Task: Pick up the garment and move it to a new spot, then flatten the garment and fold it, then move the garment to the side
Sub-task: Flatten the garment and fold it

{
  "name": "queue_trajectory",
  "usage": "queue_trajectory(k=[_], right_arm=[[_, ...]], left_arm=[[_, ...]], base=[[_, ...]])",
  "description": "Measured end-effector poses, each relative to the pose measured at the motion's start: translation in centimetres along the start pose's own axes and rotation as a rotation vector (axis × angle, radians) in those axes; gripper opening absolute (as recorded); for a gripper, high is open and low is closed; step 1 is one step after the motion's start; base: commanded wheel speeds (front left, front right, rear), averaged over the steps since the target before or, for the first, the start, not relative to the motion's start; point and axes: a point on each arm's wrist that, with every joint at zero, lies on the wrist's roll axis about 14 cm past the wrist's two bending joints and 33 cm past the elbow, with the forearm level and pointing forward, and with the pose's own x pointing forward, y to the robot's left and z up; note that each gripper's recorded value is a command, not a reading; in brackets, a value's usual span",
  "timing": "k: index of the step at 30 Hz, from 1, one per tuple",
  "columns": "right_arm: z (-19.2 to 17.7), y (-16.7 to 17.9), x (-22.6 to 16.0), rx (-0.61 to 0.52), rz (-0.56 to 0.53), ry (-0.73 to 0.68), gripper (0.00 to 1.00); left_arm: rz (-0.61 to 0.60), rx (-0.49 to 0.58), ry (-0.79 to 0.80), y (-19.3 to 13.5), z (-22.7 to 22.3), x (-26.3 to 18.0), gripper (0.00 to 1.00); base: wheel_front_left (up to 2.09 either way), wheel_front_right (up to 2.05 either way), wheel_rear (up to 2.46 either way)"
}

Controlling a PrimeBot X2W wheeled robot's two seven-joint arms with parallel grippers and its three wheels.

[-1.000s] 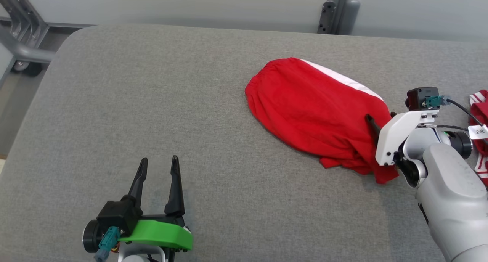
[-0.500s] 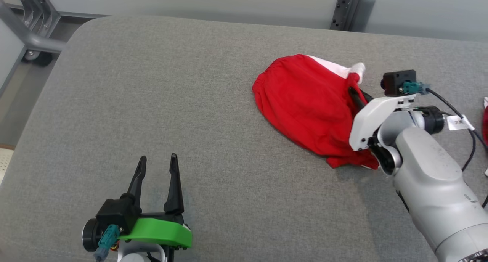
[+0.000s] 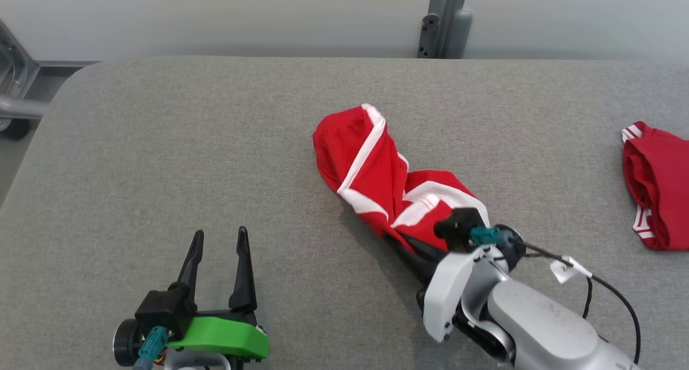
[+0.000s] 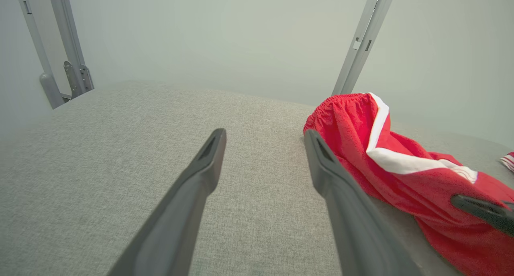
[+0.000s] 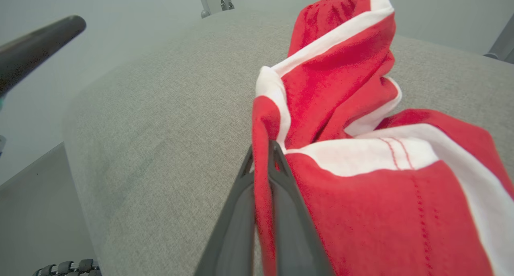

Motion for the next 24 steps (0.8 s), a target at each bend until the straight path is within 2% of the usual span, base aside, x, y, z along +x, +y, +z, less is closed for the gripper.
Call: queue_trajectory(k=[7, 11, 12, 13, 14, 18, 24], right_arm=[[-4.6, 2.8, -3.7, 0.066, 0.031, 0.083, 0.00], [-6.1, 2.7, -5.2, 0.059, 0.013, 0.108, 0.00], [-6.3, 2.7, -5.4, 0.069, 0.004, 0.102, 0.17], [-6.4, 2.8, -5.5, 0.076, 0.000, 0.098, 0.46], [-6.4, 3.0, -5.6, 0.085, -0.003, 0.089, 1.00], [-5.6, 3.1, -5.6, 0.103, -0.015, 0.041, 1.00], [-2.8, 1.0, -6.3, 0.094, -0.069, -0.062, 1.00]], left_arm=[[-0.047, -0.001, 0.007, -1.4, -0.3, 0.2, 1.00], [-0.070, -0.001, 0.014, -2.1, -0.5, 0.3, 1.00], [-0.074, 0.000, 0.015, -2.3, -0.6, 0.4, 1.00], [-0.079, 0.000, 0.016, -2.4, -0.6, 0.4, 1.00], [-0.083, -0.001, 0.016, -2.5, -0.6, 0.5, 1.00], [-0.095, 0.000, 0.019, -2.9, -0.7, 0.6, 1.00], [-0.101, -0.001, 0.021, -3.1, -0.8, 0.6, 1.00]], base=[[0.00, 0.00, 0.00], [0.00, 0.00, 0.00], [0.00, 0.00, 0.00], [0.00, 0.00, 0.00], [0.00, 0.00, 0.00], [0.00, 0.00, 0.00], [0.00, 0.00, 0.00]])
